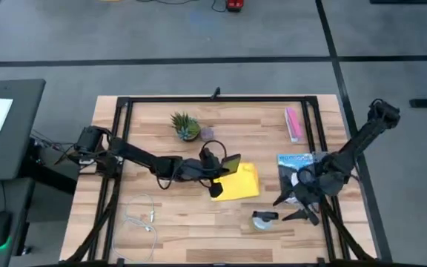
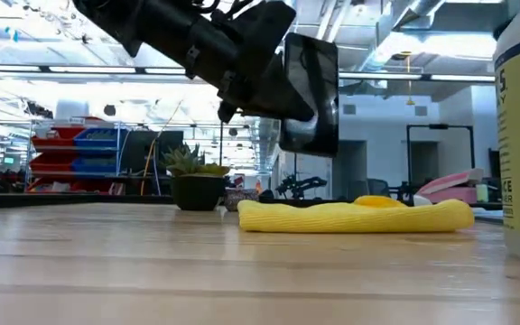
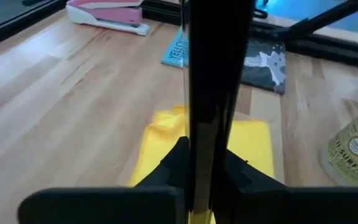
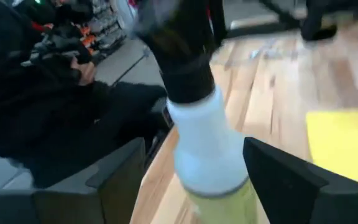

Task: Apply microfiber cloth
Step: Spray the front side of the cellphone using a spray bottle

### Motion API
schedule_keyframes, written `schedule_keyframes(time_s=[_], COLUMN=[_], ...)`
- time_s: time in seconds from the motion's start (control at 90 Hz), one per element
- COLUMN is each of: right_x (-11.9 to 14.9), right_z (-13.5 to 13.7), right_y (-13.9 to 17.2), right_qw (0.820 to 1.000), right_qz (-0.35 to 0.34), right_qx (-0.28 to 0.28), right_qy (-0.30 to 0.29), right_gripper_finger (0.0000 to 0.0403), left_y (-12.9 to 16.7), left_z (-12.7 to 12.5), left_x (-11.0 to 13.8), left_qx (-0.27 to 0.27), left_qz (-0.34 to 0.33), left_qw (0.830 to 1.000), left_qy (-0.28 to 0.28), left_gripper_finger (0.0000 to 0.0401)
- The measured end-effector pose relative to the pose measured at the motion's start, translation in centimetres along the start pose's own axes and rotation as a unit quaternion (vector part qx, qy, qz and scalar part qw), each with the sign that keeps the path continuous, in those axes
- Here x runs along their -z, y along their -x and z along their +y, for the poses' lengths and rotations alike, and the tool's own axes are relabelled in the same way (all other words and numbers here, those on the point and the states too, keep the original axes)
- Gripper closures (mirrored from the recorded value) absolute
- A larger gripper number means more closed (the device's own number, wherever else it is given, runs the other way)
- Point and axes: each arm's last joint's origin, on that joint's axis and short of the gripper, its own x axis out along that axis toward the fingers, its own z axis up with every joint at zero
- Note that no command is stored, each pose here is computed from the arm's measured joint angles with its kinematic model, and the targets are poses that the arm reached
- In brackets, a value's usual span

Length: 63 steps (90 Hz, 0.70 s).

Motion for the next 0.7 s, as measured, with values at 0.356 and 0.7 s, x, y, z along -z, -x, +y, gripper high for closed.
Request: schedule_keyframes(time_s=[0.356,0.7], right_x=[0.0,0.1], right_z=[-0.4,0.0], right_y=[-2.0,-3.4], right_qw=[0.999,0.997], right_qz=[-0.032,-0.070], right_qx=[0.022,0.011], right_qy=[0.019,0.017], right_gripper_finger=[0.0127,0.0098], left_y=[0.0,0.0], left_z=[0.1,0.1], left_x=[0.0,0.1], left_qx=[-0.007,-0.008], left_qz=[0.006,0.008], left_qw=[1.000,1.000], left_qy=[-0.004,-0.007], left_gripper_finger=[0.0388,0.0388])
